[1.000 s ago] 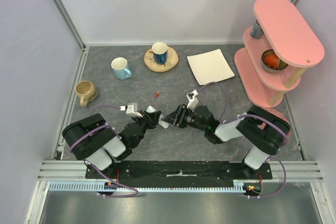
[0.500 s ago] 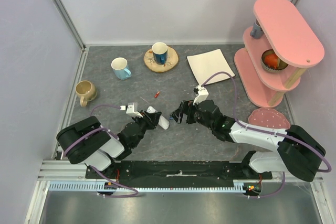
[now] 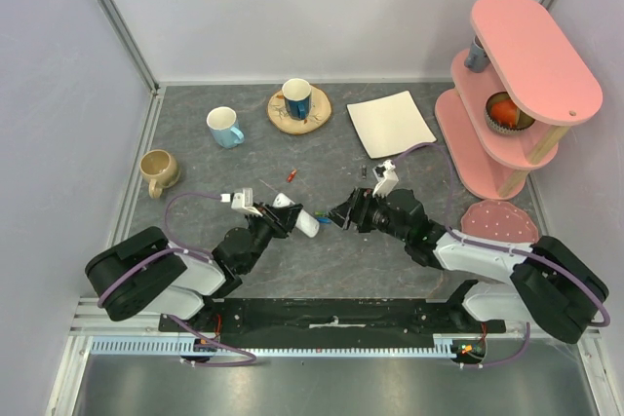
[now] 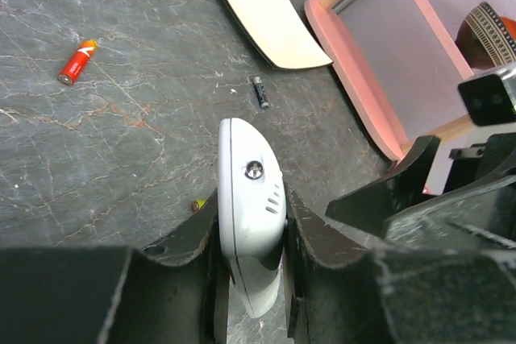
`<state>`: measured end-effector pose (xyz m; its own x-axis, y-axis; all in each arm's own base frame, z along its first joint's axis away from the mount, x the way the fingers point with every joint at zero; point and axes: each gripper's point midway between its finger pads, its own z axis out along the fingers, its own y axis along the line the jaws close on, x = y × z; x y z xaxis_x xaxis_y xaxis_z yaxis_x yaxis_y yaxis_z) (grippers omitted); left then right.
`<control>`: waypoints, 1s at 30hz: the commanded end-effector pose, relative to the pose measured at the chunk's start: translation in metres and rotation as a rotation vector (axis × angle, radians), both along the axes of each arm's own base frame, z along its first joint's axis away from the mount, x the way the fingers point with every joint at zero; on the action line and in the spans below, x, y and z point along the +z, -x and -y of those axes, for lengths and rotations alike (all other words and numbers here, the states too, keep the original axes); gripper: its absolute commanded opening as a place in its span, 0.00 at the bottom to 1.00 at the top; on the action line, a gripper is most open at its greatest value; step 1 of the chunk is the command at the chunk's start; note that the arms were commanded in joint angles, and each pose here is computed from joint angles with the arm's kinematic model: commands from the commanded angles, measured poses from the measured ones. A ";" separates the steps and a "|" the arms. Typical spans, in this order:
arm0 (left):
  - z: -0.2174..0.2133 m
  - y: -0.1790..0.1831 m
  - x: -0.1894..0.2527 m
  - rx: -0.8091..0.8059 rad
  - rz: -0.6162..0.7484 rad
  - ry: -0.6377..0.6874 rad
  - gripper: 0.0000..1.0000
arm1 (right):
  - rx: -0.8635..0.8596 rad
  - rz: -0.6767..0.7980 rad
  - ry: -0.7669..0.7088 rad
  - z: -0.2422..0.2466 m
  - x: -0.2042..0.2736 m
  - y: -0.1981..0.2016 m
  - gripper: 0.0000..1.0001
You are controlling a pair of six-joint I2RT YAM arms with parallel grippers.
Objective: Load the batteries into the remote control
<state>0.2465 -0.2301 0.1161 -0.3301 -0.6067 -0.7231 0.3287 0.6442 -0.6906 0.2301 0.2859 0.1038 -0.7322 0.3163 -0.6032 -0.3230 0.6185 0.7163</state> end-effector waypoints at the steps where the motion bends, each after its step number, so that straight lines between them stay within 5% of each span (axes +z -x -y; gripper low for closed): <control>1: -0.007 0.005 0.074 -0.002 0.234 0.195 0.02 | 0.052 0.096 -0.117 -0.013 0.047 -0.001 0.81; 7: -0.001 -0.001 0.080 0.002 0.243 0.202 0.02 | 0.034 0.086 -0.173 -0.018 0.058 -0.004 0.58; 14: 0.002 -0.001 0.087 -0.008 0.287 0.173 0.02 | 0.037 0.008 -0.261 -0.029 0.048 -0.003 0.49; 30: 0.004 -0.005 0.094 0.006 0.300 0.183 0.02 | 0.067 -0.065 -0.242 -0.046 0.023 0.003 0.50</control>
